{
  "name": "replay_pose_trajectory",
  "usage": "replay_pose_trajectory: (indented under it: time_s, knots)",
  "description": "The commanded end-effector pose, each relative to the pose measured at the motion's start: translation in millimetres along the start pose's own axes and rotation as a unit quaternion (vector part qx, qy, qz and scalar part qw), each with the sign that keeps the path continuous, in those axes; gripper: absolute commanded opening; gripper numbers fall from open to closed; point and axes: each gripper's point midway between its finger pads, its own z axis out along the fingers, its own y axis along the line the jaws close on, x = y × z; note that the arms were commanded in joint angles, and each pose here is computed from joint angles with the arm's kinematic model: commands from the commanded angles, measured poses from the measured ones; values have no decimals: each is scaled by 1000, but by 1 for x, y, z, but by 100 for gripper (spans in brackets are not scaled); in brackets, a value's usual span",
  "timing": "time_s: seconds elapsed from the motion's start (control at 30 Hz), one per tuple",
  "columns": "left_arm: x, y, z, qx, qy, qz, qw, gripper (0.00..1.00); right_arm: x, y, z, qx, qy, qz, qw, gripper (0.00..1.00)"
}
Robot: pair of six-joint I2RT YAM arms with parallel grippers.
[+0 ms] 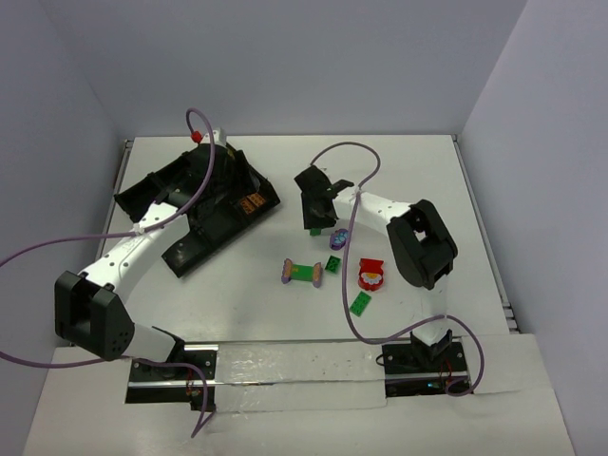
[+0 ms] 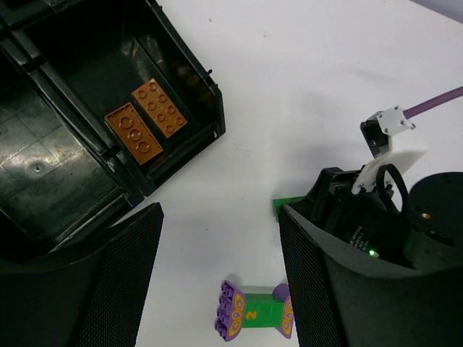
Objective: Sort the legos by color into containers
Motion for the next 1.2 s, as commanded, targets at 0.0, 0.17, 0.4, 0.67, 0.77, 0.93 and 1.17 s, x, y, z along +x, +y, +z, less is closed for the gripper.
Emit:
replay_pose_trajectory:
  time_s: [0.0, 0.17, 0.4, 0.67, 0.77, 0.93, 1.17]
  knots:
    - [-5, -5, -3, 13, -8, -11, 1000, 73, -17, 11, 3, -3, -31, 11, 999, 14]
    - [-1, -4, -1, 12, -1, -12, 1000, 73, -14, 12, 5, -2, -29, 10, 1000, 23]
    - [0, -5, 0, 15, 0, -13, 1000, 73, -20, 13, -5, -4, -41, 10, 999, 45]
    - [4, -3, 0, 15, 6, -13, 1000, 73, -24, 9, -15, 2, -52, 15, 999, 56]
    - [5, -4, 1, 17, 6, -13, 1000, 73, -24, 9, -17, 2, -53, 16, 998, 57]
    - [4, -5, 0, 19, 5, -12, 1000, 73, -24, 9, -18, 3, -55, 16, 998, 52]
    - [6, -4, 0, 20, 8, -12, 1000, 73, -21, 11, -17, 1, -52, 12, 999, 35]
